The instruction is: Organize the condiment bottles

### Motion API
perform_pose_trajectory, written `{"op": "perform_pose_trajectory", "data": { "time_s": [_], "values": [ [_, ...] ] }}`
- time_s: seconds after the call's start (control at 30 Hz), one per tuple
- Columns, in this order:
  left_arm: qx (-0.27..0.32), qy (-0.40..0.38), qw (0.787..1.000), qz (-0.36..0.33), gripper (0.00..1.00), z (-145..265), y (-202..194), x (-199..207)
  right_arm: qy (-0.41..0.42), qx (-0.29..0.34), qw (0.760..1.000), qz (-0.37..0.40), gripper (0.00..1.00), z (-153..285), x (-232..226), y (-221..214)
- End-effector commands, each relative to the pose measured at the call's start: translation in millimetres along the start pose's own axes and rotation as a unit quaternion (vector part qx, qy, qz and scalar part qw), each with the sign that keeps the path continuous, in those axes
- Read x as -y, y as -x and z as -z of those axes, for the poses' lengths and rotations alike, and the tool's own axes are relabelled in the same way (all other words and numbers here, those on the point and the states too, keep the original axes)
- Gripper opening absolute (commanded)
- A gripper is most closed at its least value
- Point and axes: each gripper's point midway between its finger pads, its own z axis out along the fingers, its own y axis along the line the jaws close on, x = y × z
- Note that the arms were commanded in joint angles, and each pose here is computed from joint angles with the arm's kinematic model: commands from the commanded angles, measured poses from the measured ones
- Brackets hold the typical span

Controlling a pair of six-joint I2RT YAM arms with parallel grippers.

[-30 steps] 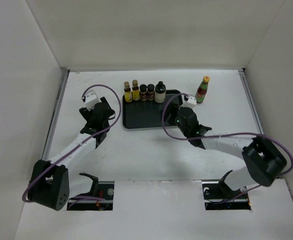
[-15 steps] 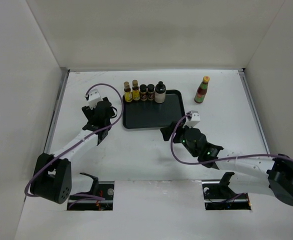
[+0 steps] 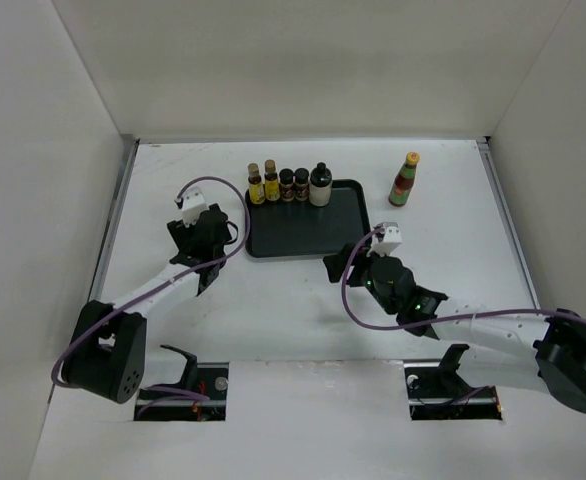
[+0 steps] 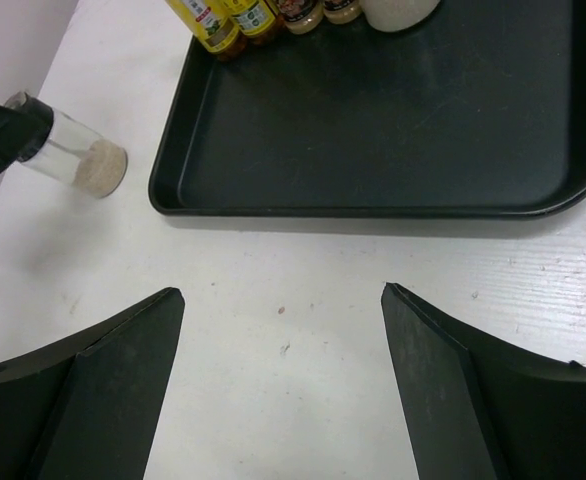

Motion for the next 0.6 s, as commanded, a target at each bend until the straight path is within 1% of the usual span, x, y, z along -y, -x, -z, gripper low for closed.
{"op": "perform_pose_trajectory", "data": {
  "time_s": [0.0, 0.17, 0.33, 0.53, 0.57],
  "values": [
    [0.038, -0.009, 0.999, 0.025, 0.69, -7.0, 34.7, 13.8, 0.01, 0.028, 1.0, -0.007, 0.88, -2.1, -8.3, 15.1],
    [0.041, -0.006, 0.999, 0.025, 0.65, -13.5, 35.3, 15.9, 0.023, 0.02, 1.0, -0.006, 0.91, 2.5, -16.1, 8.5],
    [0.042, 0.001, 0.999, 0.02, 0.65, -14.3, 33.5, 12.7, 0.016, 0.004, 1.0, 0.002, 0.93, 0.2, -11.2, -5.2],
    [0.038, 0.009, 0.999, 0.015, 0.65, -19.5, 27.4, 11.5, 0.02, 0.008, 1.0, 0.001, 0.93, 2.7, -11.9, -2.4],
    [0.039, 0.01, 0.999, 0.015, 0.64, -20.3, 26.7, 11.3, 0.021, 0.009, 1.0, -0.001, 0.93, 4.1, -11.6, -1.8]
  ]
}}
